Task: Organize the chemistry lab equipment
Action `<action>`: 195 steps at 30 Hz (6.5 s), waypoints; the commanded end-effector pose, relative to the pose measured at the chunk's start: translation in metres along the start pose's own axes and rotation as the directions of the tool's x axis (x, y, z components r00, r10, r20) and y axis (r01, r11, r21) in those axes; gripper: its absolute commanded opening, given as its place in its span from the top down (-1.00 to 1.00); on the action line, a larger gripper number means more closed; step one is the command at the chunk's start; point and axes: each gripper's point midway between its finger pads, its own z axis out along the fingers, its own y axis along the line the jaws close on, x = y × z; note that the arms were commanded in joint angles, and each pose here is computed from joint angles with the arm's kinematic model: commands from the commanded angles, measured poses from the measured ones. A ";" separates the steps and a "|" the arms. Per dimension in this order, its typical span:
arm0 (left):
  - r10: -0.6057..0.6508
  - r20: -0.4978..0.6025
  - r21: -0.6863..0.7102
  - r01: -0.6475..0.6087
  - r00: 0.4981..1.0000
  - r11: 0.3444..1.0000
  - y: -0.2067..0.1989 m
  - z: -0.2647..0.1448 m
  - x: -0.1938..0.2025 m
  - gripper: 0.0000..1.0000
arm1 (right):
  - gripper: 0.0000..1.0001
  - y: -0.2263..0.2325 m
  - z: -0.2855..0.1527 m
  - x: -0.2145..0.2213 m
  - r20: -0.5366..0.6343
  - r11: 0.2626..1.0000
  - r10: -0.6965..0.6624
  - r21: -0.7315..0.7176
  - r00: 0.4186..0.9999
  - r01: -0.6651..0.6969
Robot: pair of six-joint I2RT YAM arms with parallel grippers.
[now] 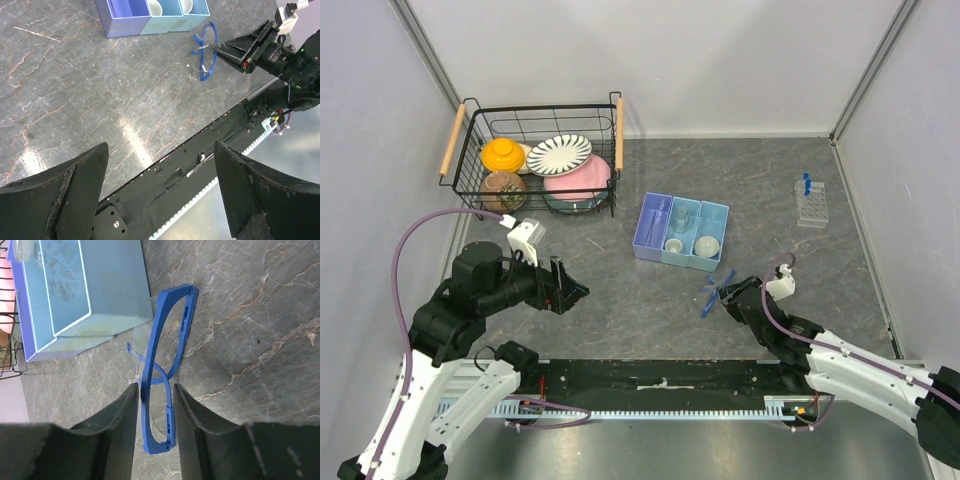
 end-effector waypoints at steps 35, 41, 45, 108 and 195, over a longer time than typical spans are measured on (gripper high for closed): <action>0.032 0.020 0.032 -0.032 0.999 0.999 -0.005 0.002 -0.007 -0.84 | 1.00 0.154 -0.042 -0.044 0.063 0.934 -0.334 -0.114 0.941 0.339; 0.037 0.023 0.028 -0.037 0.999 0.999 -0.005 0.001 -0.007 -0.84 | 1.00 0.205 -0.033 -0.055 0.126 0.914 -0.377 -0.113 0.918 0.390; 0.037 0.021 0.024 -0.038 0.999 0.999 -0.004 0.000 -0.006 -0.85 | 1.00 0.231 -0.024 -0.061 0.172 0.906 -0.388 -0.108 0.905 0.409; 0.051 0.006 0.007 -0.051 0.999 0.999 0.001 -0.006 0.005 -0.85 | 1.00 0.225 0.170 0.035 -0.151 0.935 -0.331 -0.188 0.932 0.301; 0.191 0.314 -0.493 -0.012 0.930 0.870 0.072 0.042 -0.182 -1.00 | -0.96 0.238 -0.075 -0.272 0.385 0.665 -0.741 0.536 0.550 0.520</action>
